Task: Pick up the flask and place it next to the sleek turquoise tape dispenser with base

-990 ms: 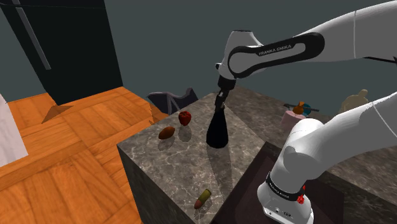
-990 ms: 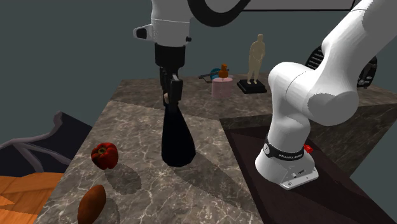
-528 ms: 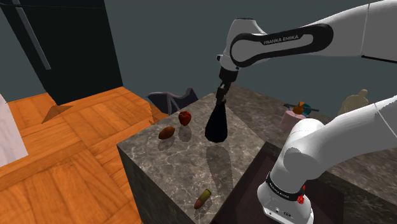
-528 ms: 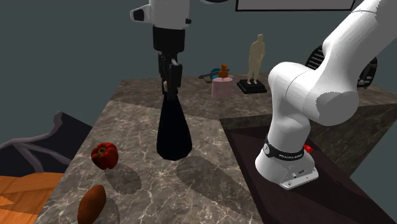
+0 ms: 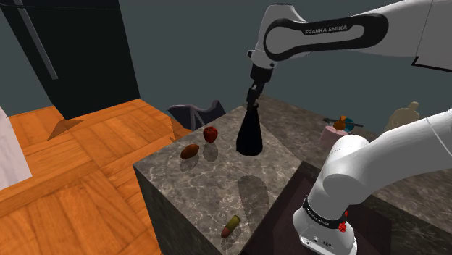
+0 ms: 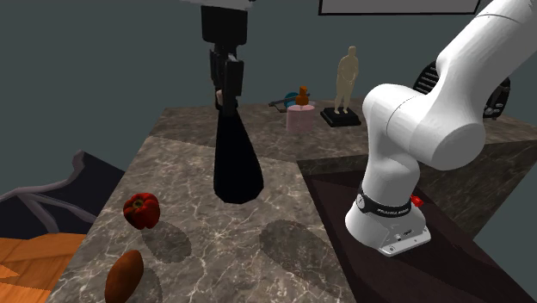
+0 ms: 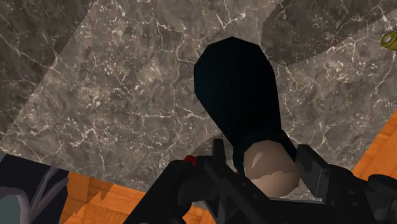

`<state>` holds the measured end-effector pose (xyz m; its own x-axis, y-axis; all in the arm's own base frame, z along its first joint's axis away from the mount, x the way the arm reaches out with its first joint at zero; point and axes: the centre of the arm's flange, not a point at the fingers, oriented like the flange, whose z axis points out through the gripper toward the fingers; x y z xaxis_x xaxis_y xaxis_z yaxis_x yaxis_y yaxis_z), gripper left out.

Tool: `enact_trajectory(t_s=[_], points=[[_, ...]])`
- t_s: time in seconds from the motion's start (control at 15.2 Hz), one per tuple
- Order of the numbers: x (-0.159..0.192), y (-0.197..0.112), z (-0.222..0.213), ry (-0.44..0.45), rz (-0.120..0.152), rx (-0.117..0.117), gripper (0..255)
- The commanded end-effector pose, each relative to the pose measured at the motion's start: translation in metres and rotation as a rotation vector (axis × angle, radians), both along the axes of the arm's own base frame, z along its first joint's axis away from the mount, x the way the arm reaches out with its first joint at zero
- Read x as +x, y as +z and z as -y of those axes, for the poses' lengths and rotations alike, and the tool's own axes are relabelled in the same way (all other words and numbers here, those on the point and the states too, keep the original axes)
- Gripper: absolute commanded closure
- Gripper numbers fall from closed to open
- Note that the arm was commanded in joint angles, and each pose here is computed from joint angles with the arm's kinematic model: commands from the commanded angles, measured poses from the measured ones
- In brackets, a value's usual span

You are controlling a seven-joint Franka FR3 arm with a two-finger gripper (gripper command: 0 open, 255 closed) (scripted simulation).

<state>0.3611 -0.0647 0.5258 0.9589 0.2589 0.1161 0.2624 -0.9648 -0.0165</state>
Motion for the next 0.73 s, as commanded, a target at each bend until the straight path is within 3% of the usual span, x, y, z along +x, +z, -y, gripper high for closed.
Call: enact_trajectory(t_s=[0.0,0.66], points=[[-0.001,0.011,0.0,0.0,0.002,0.0,255],[-0.001,0.064,0.0,0.0,0.002,0.0,255]])
